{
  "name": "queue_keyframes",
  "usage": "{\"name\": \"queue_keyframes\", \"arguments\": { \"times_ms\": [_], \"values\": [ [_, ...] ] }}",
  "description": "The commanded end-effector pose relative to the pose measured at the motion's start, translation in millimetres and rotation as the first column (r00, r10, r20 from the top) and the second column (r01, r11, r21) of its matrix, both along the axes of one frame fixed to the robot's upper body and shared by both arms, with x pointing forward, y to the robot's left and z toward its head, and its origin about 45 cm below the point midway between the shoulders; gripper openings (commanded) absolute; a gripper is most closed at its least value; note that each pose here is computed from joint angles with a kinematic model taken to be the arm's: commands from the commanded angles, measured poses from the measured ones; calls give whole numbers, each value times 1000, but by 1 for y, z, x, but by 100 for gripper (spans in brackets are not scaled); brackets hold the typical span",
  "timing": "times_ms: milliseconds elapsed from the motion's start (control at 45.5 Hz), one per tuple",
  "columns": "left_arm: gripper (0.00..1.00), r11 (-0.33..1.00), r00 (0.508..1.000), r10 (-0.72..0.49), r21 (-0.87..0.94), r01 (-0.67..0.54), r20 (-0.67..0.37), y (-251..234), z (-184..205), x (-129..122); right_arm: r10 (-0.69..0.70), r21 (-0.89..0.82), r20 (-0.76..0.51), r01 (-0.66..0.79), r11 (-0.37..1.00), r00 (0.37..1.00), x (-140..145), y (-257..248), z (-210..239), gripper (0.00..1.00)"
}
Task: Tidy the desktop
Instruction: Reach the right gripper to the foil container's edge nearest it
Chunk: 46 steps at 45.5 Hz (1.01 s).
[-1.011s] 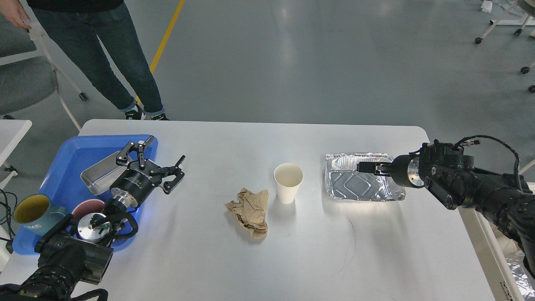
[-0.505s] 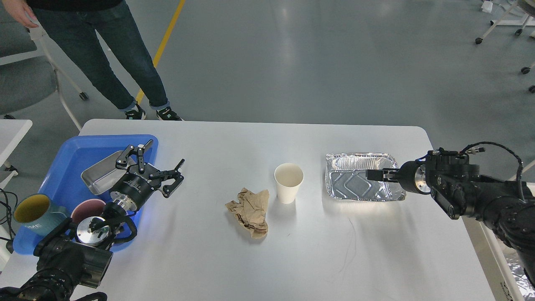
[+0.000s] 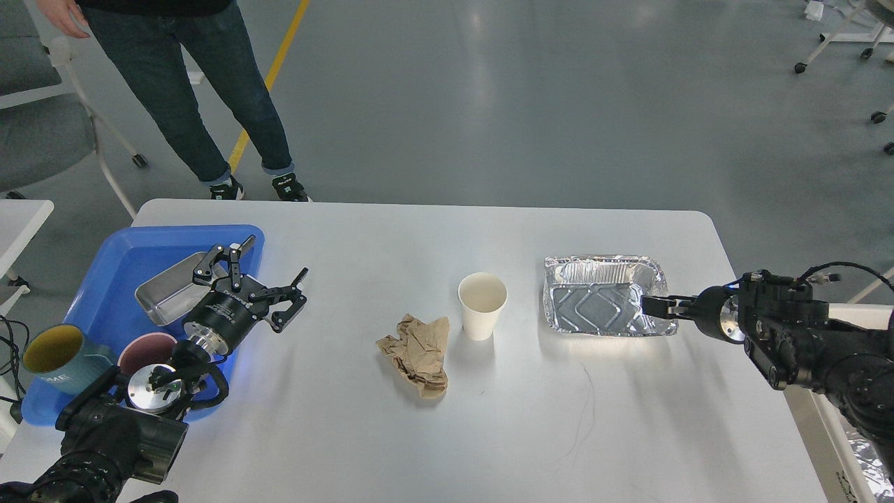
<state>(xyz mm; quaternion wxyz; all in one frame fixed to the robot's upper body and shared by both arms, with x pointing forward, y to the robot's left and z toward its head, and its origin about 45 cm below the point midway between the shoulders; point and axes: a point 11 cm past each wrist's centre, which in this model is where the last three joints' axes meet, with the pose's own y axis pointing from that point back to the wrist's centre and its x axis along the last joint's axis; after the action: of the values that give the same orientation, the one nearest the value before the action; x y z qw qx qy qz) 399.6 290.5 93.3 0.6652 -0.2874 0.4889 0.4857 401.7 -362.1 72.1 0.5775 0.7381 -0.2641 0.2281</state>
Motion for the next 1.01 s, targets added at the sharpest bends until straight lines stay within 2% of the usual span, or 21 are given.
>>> {"name": "queue_keyframes", "arguments": {
  "times_ms": [0, 461, 989],
  "values": [
    [97, 1000, 1000, 9, 7, -9, -2, 6, -1, -2, 2, -2, 9, -2, 1000, 1000, -1, 1, -1, 100],
    [97, 998, 999, 34, 54, -34, -2, 36, 1, -8, -1, -7, 4, 1, 1000, 1000, -15, -1, -16, 100],
    [97, 998, 999, 33, 59, -33, -6, 38, 0, -8, 17, 17, -1, -17, 1000, 1000, -15, 12, -21, 100]
  ]
}}
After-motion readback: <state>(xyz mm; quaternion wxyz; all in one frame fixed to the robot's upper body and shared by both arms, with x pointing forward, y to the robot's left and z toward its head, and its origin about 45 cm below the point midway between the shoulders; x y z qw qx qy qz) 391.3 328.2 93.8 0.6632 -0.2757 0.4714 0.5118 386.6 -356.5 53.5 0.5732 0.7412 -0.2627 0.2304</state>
